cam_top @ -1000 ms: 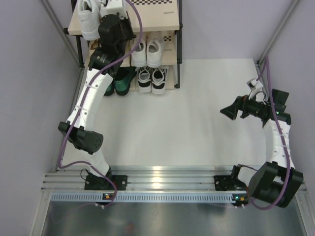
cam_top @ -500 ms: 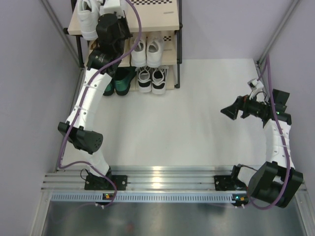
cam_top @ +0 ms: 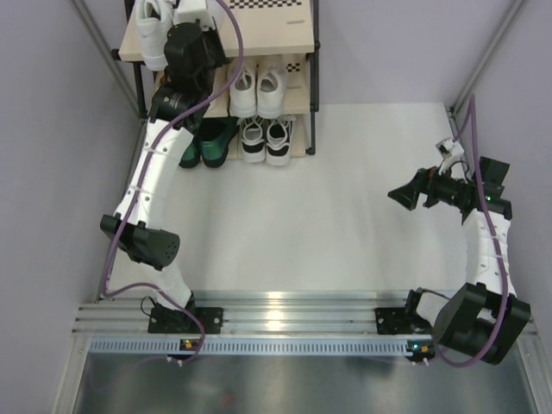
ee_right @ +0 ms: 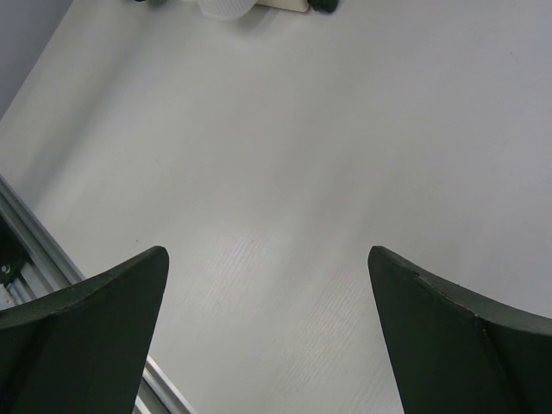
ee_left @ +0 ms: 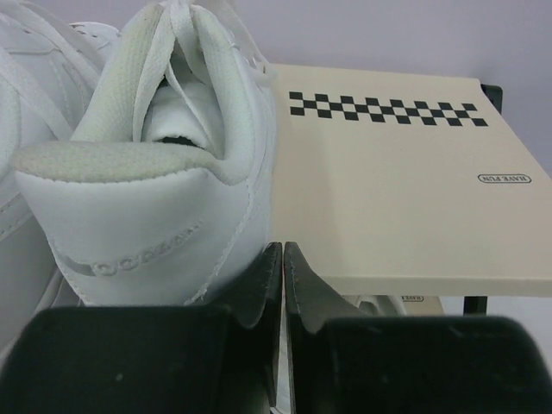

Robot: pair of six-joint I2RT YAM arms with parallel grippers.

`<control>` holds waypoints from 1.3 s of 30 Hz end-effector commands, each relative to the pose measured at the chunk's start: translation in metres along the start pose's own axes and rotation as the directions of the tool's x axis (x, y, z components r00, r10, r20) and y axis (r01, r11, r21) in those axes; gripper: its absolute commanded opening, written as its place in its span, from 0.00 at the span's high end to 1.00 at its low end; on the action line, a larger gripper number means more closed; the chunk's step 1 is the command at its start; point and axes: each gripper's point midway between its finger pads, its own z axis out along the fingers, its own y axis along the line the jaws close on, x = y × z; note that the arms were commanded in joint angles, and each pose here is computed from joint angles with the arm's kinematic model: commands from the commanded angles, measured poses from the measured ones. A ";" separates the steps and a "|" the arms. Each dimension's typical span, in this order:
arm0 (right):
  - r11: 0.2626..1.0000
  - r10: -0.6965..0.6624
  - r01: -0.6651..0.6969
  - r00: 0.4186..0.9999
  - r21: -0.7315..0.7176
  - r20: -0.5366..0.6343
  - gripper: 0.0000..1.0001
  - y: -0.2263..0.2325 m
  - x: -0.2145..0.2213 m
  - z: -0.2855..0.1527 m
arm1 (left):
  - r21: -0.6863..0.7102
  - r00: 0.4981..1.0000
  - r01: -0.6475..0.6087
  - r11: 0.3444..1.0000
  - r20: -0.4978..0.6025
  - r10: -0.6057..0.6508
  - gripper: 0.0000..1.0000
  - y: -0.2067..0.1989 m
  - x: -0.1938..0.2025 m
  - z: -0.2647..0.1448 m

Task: Place and organize the shoes onto the shoe shelf
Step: Place the shoe at the shoe shelf, then reset both arms

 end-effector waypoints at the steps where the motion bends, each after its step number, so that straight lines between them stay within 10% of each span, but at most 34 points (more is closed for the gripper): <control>1: 0.999 -0.050 0.050 0.998 -0.007 0.034 0.01 0.003 -0.008 -0.006 | 0.095 0.990 0.079 0.992 0.105 -0.089 0.91 -0.002 -0.054 -0.022; 13: 0.996 -0.087 0.085 0.996 0.036 0.038 0.01 -0.001 -0.011 -0.011 | 0.449 0.992 0.112 0.886 -0.006 -0.123 0.16 -0.031 -0.047 -0.144; 16: 0.994 -0.103 0.101 0.994 0.052 0.037 0.00 -0.003 -0.011 -0.013 | 0.448 0.993 0.107 0.887 -0.014 -0.113 0.11 -0.014 -0.036 -0.189; 27: 0.993 -0.116 0.116 0.993 0.037 0.018 0.01 0.001 -0.012 -0.015 | 0.288 0.904 0.338 0.896 -0.366 -0.223 0.09 0.041 0.212 -0.291; 39: 0.907 -0.290 0.283 0.957 0.311 -0.024 0.01 -0.023 -0.038 -0.044 | 0.093 0.911 0.309 0.946 -0.315 -0.267 0.07 0.089 0.235 -0.313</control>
